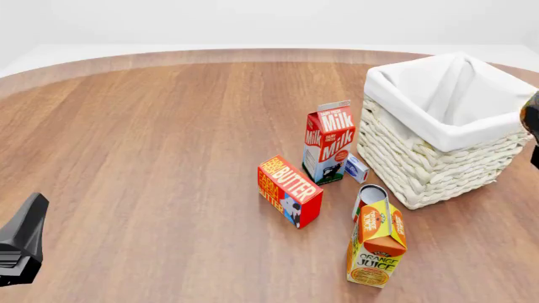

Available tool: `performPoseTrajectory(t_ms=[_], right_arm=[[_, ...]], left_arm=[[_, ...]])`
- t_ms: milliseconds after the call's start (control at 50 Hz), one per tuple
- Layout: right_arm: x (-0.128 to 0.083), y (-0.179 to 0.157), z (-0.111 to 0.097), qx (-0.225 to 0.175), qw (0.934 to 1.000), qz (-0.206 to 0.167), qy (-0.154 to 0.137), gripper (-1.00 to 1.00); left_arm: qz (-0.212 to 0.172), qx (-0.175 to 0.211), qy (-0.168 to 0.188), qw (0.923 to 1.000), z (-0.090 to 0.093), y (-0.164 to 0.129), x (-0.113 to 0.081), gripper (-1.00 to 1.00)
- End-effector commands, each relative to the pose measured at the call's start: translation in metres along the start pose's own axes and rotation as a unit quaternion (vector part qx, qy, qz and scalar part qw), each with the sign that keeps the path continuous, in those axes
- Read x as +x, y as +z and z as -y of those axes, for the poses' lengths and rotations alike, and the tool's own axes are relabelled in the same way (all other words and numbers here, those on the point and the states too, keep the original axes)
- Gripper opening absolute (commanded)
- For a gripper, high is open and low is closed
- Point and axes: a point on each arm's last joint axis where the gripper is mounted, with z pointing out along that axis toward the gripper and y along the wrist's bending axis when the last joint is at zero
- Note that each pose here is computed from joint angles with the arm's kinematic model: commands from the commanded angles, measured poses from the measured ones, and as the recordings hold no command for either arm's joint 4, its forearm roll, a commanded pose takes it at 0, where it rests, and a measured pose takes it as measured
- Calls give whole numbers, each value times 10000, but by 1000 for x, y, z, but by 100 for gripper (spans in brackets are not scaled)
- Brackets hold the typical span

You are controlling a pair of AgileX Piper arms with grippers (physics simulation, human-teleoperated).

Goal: Pick up the alphabet soup, and put it in the basket.

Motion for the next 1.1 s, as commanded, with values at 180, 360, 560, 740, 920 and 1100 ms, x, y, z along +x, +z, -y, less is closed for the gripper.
performPoseTrajectory(t_ms=[180,360,560,740,920,1100], right_arm=[[-34,4,8,30,9999,76,132,-100],[-40,6,10,45,9999,66,124,-100],[-52,17,11,-28,9998,17,197,-100],[-61,28,11,-112,9997,-41,220,-100],[-67,37,12,-114,9996,-103,225,-100],[-69,49,14,-73,9995,-153,249,-100]], left_arm=[[0,0,0,10000,0,0,0,100],[0,0,0,10000,0,0,0,100],[0,0,0,10000,0,0,0,100],[0,0,0,10000,0,0,0,100],[0,0,0,10000,0,0,0,100],[0,0,0,10000,0,0,0,100]])
